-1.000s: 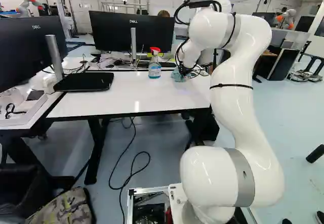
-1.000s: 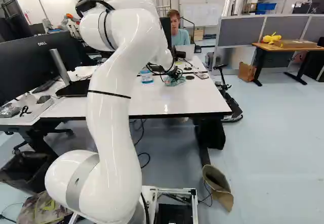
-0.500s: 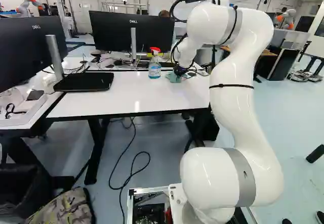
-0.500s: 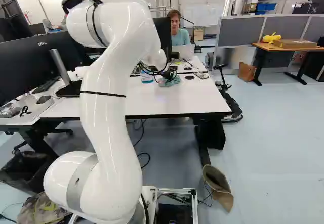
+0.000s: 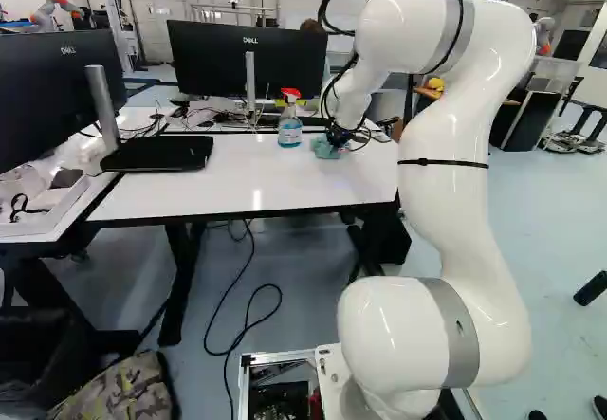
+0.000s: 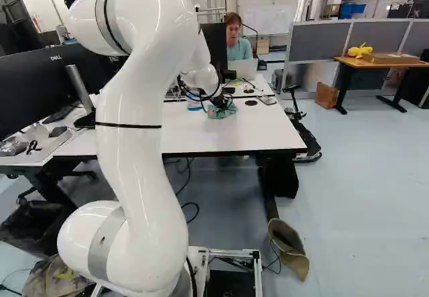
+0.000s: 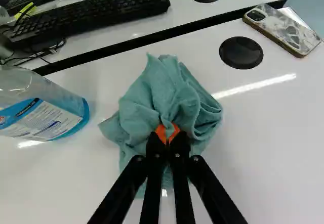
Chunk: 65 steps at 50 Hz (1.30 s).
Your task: Clean the table with the green towel
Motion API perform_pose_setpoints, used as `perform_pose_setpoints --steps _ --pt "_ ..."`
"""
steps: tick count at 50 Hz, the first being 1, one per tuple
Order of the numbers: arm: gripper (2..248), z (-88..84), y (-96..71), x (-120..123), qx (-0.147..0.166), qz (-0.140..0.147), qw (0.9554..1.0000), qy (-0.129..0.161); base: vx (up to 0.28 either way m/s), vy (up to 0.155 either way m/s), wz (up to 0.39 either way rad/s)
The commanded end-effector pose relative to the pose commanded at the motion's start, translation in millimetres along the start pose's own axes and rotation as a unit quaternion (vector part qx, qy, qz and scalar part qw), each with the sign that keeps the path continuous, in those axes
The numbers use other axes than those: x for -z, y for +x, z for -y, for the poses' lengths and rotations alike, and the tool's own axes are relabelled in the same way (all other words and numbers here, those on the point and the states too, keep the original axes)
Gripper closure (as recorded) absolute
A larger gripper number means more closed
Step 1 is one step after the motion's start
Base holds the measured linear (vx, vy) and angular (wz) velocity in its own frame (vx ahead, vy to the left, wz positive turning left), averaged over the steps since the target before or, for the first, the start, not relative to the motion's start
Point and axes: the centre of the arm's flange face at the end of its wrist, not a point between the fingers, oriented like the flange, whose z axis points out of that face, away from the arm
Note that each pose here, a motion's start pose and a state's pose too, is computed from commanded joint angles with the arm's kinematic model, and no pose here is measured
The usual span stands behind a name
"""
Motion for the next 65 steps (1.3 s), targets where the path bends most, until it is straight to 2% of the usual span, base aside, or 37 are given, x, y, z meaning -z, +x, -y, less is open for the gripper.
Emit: perform_pose_setpoints --steps 29,41,52,65 --pt "224 -49.2 7.4 -1 -0.028 -0.005 0.9993 -0.025 0.000 0.000 0.000" --pt "224 -65.5 17.4 -10 -0.038 -0.011 0.9987 -0.032 0.000 0.000 0.000" --pt "224 -63.2 29.4 -24 -0.036 -0.019 0.9987 -0.030 0.000 0.000 0.000" --pt "224 -45.2 36.3 -34 -0.026 -0.023 0.9992 -0.021 0.000 0.000 0.000"
